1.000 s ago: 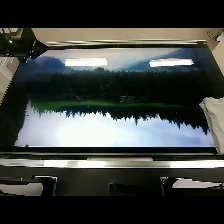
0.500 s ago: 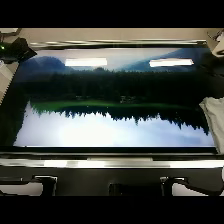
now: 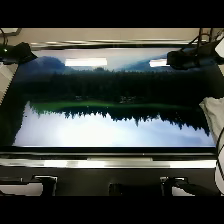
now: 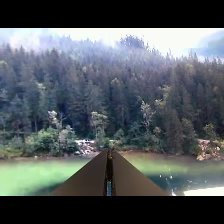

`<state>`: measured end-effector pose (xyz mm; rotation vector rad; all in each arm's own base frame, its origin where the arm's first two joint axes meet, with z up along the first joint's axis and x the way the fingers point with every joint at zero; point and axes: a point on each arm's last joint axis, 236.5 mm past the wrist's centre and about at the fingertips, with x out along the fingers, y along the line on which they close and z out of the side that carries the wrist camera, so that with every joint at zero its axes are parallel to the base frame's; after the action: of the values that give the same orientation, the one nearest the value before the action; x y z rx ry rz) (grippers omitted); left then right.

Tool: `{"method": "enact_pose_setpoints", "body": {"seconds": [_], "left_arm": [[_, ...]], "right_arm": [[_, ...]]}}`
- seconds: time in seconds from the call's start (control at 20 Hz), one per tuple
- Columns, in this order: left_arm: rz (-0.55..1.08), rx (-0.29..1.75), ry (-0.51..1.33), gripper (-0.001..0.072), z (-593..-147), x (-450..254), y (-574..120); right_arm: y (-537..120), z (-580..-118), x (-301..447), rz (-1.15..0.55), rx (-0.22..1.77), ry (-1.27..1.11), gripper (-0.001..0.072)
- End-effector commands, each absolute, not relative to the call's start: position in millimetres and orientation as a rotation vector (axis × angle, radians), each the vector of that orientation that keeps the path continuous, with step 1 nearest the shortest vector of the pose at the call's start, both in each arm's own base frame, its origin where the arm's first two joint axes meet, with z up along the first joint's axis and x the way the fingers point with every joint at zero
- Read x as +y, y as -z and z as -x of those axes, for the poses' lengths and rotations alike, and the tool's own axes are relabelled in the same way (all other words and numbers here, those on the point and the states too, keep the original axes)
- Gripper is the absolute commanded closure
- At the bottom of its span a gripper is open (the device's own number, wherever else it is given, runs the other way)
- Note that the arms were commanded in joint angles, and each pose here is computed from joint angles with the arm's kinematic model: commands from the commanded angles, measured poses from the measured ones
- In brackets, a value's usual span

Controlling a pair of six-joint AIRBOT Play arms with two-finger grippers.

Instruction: Fold the clothes and pants, and hang the long-sleeved shirts on hangers.

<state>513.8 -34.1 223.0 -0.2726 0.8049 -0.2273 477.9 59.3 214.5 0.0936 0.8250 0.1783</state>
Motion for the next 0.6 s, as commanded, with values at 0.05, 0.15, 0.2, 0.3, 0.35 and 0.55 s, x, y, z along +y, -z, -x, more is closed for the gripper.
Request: {"method": "enact_pose_setpoints", "body": {"seconds": [0.05,0.15,0.2,0.3,0.35,0.55], "left_arm": [[0.279,0.827,0.225,0.0689,-513,-35,-217],[0.281,0.836,0.225,0.0689,-515,-35,-212],[0.282,0.84,0.225,0.069,-516,-35,-210],[0.284,0.848,0.224,0.0689,-518,-35,-206],[0.284,0.851,0.223,0.0689,-519,-34,-204],[0.285,0.852,0.223,0.0689,-519,-34,-204]], "right_arm": [[-214,-477,62,-0.082,0.826,-0.179,0.0674],[-215,-478,62,-0.082,0.823,-0.179,0.0674],[-215,-478,62,-0.082,0.822,-0.178,0.0674],[-215,-478,62,-0.082,0.822,-0.179,0.0674],[-215,-478,62,-0.082,0.822,-0.179,0.0674],[-215,-478,62,-0.083,0.822,-0.179,0.0674]]}}
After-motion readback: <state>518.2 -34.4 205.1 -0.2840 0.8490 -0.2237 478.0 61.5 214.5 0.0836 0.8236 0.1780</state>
